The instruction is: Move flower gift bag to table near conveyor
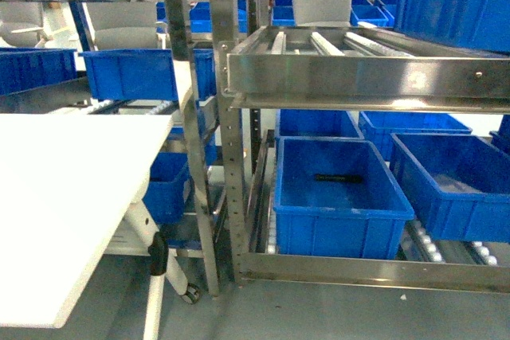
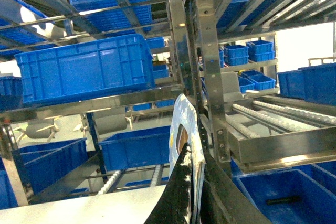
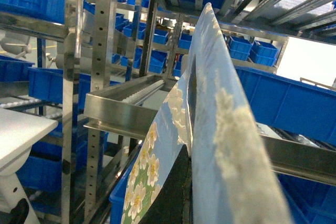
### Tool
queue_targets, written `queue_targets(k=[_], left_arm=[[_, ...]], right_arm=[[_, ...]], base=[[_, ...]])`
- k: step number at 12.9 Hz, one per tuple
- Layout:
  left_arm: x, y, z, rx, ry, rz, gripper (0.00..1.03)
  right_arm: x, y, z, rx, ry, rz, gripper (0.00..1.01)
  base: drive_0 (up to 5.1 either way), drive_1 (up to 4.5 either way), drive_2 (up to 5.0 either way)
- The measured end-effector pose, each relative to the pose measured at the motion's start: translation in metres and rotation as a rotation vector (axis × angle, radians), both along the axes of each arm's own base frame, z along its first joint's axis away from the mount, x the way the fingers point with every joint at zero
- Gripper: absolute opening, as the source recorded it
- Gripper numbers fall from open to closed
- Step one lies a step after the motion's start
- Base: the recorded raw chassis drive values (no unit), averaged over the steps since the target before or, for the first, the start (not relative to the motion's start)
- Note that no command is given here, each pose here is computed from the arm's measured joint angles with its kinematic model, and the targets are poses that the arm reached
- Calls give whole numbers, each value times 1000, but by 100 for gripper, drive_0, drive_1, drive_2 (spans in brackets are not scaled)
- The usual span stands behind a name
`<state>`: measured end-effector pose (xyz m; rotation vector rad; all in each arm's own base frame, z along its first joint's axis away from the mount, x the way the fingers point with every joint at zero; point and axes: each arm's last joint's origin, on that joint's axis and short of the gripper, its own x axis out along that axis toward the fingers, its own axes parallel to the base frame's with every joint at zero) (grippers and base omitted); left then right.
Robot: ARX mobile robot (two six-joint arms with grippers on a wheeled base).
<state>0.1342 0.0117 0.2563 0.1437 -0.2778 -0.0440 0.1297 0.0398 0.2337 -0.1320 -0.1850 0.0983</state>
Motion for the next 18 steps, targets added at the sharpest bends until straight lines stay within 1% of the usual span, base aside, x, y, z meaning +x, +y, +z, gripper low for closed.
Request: queue_targets(k=[18], left_arm=[[0,0,0,0,0,0,2]], right_arm=[[0,0,0,0,1,0,2]], base=[[-504,241,241]])
